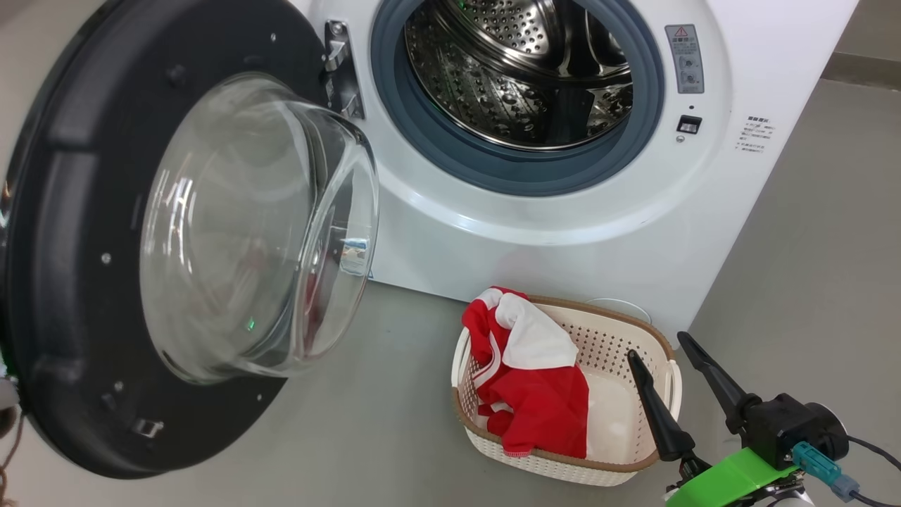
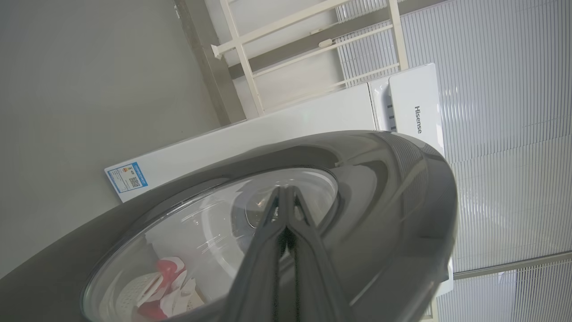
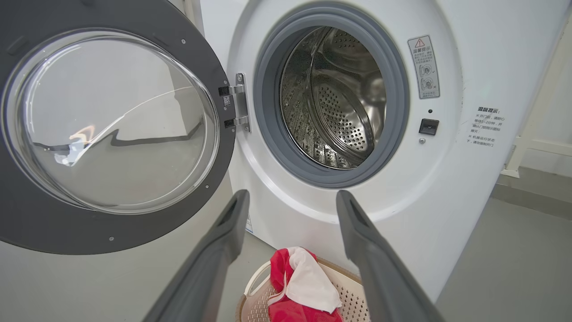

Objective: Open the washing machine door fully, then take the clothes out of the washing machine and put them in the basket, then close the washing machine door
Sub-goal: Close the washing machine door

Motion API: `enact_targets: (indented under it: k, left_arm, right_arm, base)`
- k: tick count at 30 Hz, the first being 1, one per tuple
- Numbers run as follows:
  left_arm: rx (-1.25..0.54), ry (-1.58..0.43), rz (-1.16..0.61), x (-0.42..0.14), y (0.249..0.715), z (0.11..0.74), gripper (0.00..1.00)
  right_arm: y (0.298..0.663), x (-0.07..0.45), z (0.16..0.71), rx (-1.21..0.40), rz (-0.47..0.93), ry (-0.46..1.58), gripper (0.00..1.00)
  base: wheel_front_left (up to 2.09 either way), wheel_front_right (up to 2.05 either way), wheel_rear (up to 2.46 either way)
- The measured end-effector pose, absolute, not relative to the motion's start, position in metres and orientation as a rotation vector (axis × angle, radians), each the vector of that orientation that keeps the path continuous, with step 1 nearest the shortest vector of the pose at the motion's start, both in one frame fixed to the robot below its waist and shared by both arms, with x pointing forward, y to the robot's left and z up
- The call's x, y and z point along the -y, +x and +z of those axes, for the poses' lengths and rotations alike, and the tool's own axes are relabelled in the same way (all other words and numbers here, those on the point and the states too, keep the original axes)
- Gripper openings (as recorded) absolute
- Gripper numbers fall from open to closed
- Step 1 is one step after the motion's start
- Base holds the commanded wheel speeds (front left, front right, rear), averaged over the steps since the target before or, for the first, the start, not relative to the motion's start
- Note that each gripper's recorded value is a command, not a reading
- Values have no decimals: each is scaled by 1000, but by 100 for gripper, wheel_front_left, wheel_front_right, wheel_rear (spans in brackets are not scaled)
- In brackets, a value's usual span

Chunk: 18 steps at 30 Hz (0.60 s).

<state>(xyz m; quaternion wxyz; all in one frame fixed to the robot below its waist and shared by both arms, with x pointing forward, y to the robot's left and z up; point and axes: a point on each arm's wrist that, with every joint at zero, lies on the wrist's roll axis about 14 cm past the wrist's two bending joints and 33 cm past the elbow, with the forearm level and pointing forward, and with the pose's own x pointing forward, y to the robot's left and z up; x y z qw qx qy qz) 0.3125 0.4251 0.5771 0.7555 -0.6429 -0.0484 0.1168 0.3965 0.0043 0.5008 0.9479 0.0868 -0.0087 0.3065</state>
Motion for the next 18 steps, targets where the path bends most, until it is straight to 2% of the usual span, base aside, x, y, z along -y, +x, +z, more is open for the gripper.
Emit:
enact_targets:
  k: [18]
  left_arm:
    - [121, -1392, 139, -372, 303, 605, 0]
  right_arm:
    - [397, 10, 495, 3, 581, 179, 100]
  base:
    - [0, 0, 0]
